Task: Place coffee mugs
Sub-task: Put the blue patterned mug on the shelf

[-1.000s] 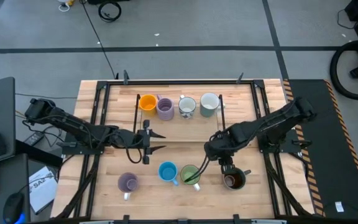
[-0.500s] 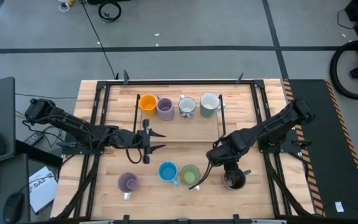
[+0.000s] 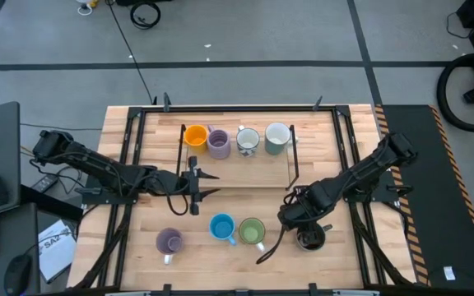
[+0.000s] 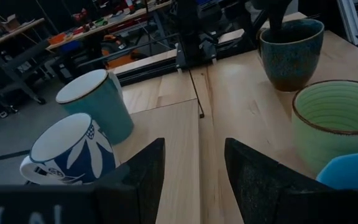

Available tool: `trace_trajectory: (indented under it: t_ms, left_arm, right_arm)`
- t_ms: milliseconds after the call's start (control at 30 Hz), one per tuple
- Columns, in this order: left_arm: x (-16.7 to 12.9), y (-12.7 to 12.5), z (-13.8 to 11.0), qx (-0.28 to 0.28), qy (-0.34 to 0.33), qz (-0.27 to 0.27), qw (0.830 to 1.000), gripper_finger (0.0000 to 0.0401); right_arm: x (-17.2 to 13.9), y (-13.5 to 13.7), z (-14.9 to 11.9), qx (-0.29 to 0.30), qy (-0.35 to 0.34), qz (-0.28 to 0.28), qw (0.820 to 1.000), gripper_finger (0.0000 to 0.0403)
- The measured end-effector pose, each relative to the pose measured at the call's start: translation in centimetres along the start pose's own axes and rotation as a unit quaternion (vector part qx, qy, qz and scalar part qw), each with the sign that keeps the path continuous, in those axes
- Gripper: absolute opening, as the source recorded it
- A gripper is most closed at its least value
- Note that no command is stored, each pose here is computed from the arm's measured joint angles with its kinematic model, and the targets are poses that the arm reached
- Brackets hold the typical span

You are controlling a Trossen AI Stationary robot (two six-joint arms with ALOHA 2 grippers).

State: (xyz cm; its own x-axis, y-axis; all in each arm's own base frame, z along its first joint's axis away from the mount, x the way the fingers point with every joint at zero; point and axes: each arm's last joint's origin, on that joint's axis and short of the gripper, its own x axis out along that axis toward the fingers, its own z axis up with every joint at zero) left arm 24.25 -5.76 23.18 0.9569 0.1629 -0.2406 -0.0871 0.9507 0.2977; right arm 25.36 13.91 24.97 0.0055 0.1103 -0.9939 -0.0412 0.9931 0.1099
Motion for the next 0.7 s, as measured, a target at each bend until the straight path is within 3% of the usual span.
trace_trajectory:
  t_ms: [700]
  left_arm:
    - [0.0,0.0,0.0,0.0,0.001,0.0,1.0,0.0174]
  right_arm:
    - [1.3,0.7,-0.4,-0.009,-0.01,0.0,1.0,0.0154]
